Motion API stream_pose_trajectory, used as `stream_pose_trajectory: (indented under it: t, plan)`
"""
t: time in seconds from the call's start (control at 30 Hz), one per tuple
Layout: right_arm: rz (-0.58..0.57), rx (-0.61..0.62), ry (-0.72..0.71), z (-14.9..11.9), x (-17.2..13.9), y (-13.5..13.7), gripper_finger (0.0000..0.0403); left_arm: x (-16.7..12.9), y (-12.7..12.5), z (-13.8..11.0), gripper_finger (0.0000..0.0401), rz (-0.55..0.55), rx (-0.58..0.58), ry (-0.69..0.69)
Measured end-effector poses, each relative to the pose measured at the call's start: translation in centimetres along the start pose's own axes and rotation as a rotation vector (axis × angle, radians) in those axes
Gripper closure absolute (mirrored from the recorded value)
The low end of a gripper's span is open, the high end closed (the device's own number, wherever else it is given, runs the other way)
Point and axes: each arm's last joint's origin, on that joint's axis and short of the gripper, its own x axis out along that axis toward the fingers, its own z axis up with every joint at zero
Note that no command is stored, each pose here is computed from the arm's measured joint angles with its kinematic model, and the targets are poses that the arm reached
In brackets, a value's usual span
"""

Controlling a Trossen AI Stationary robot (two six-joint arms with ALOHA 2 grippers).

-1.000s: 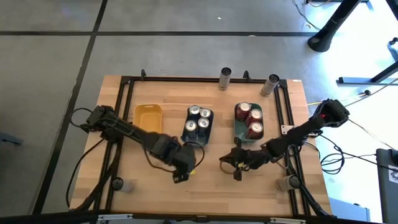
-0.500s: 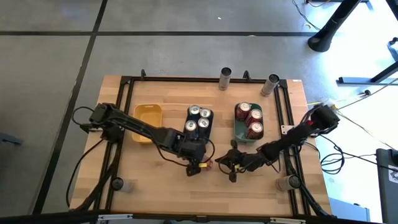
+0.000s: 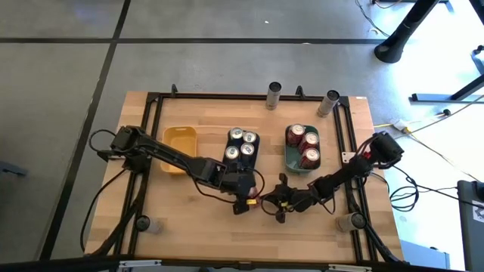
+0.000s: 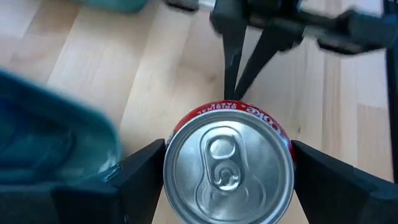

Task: Sort soda cans
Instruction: Put the red soda can into green bin

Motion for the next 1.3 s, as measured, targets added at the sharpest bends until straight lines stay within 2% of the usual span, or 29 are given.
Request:
stream_pose_trajectory:
  t: [0.3,0.4,0.73,0.97,1.1,1.3]
  plan:
    - [-0.035,-0.030,0.042,-0.6,0.0,-0.3,0.0400,2.4,-0.5,-0.2,0.0111,-0.008,0.019,-0.036]
    - [-0.040,-0.032,0.047,-0.6,0.0,-0.4,0.0400,3.0,-0.7,0.0,0.0099,-0.019,0.021,-0.065]
    - [-0.038,-0.020,0.039,-0.4,0.1,-0.4,0.0400,3.1,-1.0,-0.3,0.0079,-0.026,0.057,-0.053]
    - [0.042,-0.011,0.074,-0.4,0.1,-0.2,0.0397,2.3,-1.6,-0.5,0.0077,-0.045,0.083,-0.043]
    - [0.044,0.027,0.079,-0.4,0.1,-0.2,0.0364,2.3,-1.6,-0.7,0.0076,-0.040,0.074,-0.030]
    - [0.044,0.036,0.078,-0.4,0.1,-0.2,0.0279,2.3,-1.5,-0.6,0.0069,-0.028,0.069,-0.041]
